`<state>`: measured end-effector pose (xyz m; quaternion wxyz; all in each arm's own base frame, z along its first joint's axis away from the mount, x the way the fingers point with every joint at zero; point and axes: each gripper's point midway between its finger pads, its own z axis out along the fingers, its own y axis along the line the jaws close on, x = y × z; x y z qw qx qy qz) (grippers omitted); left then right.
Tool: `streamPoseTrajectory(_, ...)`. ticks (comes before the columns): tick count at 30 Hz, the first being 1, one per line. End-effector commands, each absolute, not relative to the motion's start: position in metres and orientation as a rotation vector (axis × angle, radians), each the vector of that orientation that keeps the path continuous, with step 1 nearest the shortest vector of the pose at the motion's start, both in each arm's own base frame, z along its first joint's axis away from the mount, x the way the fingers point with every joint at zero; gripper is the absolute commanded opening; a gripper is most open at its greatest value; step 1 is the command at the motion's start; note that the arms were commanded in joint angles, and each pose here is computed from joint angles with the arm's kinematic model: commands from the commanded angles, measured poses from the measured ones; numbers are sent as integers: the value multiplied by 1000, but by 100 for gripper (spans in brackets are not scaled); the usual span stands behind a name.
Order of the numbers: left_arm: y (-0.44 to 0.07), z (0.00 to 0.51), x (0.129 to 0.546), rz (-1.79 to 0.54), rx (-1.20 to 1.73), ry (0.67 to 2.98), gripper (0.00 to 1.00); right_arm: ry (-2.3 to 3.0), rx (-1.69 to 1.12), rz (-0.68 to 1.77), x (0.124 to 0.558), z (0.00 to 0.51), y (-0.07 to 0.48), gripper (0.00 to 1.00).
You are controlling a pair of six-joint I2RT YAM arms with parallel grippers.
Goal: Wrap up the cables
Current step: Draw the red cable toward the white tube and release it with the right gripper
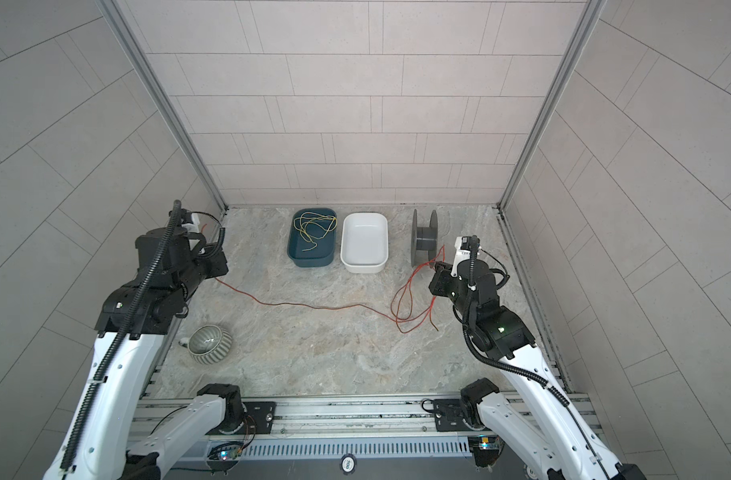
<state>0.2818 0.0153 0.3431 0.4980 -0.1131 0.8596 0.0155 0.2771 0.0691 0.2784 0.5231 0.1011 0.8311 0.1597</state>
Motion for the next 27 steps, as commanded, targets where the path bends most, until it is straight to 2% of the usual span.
streamPoseTrajectory(1, 17, 360, 279, 41, -266, 2033, 0, 1994, 242, 345, 255, 286, 55, 0)
streamPoseTrajectory(6, 14, 357, 285, 25, -262, 2051, 0, 2057, 294, 171, 244, 273, 21, 0)
streamPoseTrajectory(11, 7, 369, 286, -31, -258, 2034, 0, 2121, 336, 128, 248, 258, 2, 0)
streamPoseTrajectory(17, 25, 387, 279, 71, -317, 1996, 0, 2116, 468, -24, 245, 249, -33, 0)
streamPoseTrajectory(23, 38, 427, 270, 114, -380, 1865, 0, 2059, 626, -80, 248, 243, -61, 0)
streamPoseTrajectory(27, 41, 441, 275, 133, -388, 1859, 0, 2046, 693, -68, 259, 239, -73, 0)
